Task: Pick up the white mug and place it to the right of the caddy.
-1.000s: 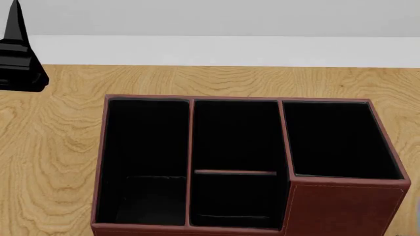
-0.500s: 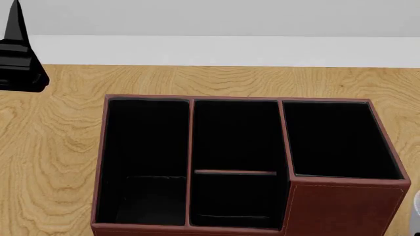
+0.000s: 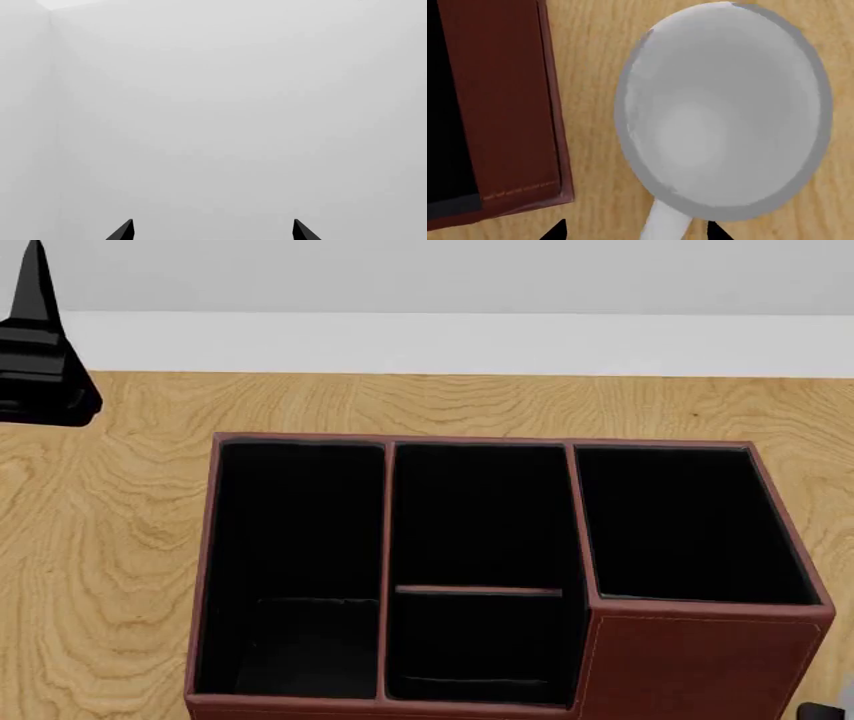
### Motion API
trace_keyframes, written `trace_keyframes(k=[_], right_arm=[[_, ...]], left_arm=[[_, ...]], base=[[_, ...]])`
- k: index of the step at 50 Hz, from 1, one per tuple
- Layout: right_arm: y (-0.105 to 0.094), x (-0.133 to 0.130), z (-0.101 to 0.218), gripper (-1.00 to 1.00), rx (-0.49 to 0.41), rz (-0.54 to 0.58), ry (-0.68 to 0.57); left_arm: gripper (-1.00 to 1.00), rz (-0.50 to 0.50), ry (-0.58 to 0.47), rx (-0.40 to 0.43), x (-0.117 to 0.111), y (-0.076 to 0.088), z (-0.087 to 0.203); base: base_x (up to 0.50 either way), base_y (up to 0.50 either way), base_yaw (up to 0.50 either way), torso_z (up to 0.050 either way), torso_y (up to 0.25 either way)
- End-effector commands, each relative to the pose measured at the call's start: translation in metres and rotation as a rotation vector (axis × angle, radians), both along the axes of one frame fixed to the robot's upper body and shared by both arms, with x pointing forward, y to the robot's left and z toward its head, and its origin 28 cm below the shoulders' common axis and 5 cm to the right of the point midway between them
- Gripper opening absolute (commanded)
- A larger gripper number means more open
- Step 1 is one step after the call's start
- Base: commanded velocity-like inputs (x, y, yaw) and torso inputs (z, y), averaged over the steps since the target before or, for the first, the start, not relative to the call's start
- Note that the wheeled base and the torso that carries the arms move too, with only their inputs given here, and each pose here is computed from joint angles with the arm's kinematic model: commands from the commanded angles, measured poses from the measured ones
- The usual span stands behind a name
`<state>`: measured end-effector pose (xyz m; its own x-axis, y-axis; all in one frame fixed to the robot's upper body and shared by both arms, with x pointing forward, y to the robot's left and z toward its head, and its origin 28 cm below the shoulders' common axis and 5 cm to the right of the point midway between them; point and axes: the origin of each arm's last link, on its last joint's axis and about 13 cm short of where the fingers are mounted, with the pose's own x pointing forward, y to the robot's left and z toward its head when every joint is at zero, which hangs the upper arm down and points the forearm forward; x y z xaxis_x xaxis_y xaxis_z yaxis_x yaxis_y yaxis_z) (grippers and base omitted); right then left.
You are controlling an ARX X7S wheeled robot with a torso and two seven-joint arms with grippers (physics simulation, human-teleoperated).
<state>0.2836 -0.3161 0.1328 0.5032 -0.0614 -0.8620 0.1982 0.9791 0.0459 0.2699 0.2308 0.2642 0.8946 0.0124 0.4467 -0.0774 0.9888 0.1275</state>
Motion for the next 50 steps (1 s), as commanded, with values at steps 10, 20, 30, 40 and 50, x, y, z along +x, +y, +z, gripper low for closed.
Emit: trace_keyframes(k=[10,20,30,40,50], right_arm=[[0.000,-0.007,0.015,1.00,-0.028,0.007,-0.041],[0.003,-0.019,0.032,1.00,-0.049,0.015,-0.090],[0.006,-0.030,0.047,1.00,-0.081,0.030,-0.138],[0.005,-0.040,0.057,1.00,-0.100,0.034,-0.189],[0.010,-0.052,0.069,1.00,-0.126,0.042,-0.237]], left_arm=[[1.00,-0.009,-0.006,0.001,0.000,-0.002,0.002],[1.00,-0.014,-0.008,0.000,0.000,-0.002,0.002],[1.00,-0.017,-0.015,-0.004,-0.002,-0.002,0.003],[1.00,-0.020,-0.020,-0.009,-0.003,-0.001,0.003],[1.00,-0.020,-0.025,-0.011,-0.004,-0.001,0.003]], base=[[0.00,0.00,0.00,0.000,0.000],[0.00,0.00,0.00,0.000,0.000],[0.00,0.00,0.00,0.000,0.000],[0.00,0.00,0.00,0.000,0.000],[0.00,0.00,0.00,0.000,0.000]])
